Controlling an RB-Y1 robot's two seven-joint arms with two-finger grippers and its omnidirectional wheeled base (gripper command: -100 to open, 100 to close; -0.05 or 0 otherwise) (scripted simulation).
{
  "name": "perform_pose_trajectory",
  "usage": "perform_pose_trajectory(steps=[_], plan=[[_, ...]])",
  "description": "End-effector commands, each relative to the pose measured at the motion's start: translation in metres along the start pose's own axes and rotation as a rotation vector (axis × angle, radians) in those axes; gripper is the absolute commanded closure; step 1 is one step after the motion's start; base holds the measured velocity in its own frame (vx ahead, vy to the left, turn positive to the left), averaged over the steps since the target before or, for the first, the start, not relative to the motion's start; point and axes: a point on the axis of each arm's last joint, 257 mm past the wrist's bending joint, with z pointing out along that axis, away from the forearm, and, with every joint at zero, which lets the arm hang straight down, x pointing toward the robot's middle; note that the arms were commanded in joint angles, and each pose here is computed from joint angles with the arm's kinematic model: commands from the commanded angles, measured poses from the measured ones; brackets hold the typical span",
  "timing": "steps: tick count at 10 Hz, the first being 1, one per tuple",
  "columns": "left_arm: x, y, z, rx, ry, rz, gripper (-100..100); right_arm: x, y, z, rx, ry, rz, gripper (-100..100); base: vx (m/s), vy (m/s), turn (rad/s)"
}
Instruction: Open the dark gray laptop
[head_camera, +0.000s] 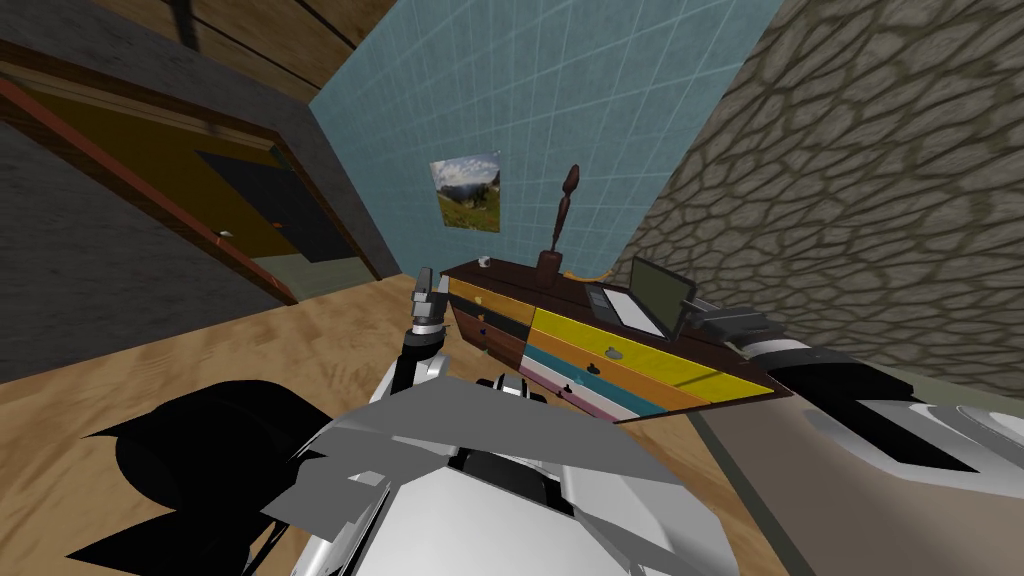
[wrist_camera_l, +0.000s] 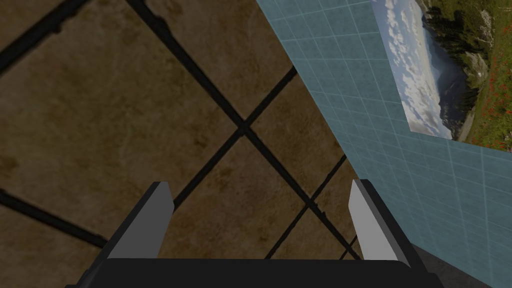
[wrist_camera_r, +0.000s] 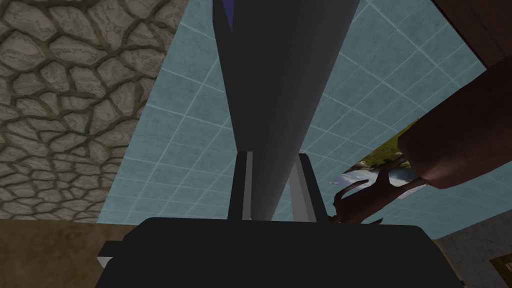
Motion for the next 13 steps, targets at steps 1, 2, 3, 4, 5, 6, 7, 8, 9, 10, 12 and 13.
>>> perform_pose_trajectory(steps=[1,2,3,4,5,6,7,8,9,10,12,13], plan=[[0.000,0.000,0.000,0.000,0.000,0.000,0,0.008,0.008,0.017,-0.048,0.003,-0.051,100,-0.056,0.070,-0.032],[0.000,0.000,0.000,0.000,0.000,0.000,0,0.013,0.006,0.022,-0.041,0.008,-0.041,100,-0.070,0.082,-0.022],[0.000,0.000,0.000,0.000,0.000,0.000,0,0.018,0.005,0.028,-0.036,0.012,-0.030,100,-0.039,0.042,0.006],[0.000,0.000,0.000,0.000,0.000,0.000,0,0.023,0.005,0.033,-0.034,0.017,-0.022,100,-0.019,0.018,0.001],[0.000,0.000,0.000,0.000,0.000,0.000,0,0.022,-0.003,0.037,-0.017,0.013,-0.018,100,0.000,0.000,0.000],[0.000,0.000,0.000,0.000,0.000,0.000,0,0.020,0.010,0.044,-0.082,0.011,-0.092,100,-0.062,0.064,-0.046],[0.000,0.000,0.000,0.000,0.000,0.000,0,0.024,0.009,0.048,-0.078,0.016,-0.085,100,-0.084,0.074,-0.020],[0.000,0.000,0.000,0.000,0.000,0.000,0,0.029,0.008,0.052,-0.076,0.023,-0.079,100,-0.043,0.049,-0.001],[0.000,0.000,0.000,0.000,0.000,0.000,0,0.035,0.010,0.057,-0.076,0.034,-0.072,100,-0.010,0.023,0.001],[0.000,0.000,0.000,0.000,0.000,0.000,0,0.034,-0.002,0.062,-0.052,0.029,-0.069,100,0.000,0.000,0.000],[0.000,0.000,0.000,0.000,0.000,0.000,0,0.032,0.000,0.069,-0.096,0.032,-0.144,100,-0.024,0.034,-0.019],[0.000,0.000,0.000,0.000,0.000,0.000,0,0.036,-0.001,0.073,-0.093,0.040,-0.140,100,-0.084,0.093,-0.026]])
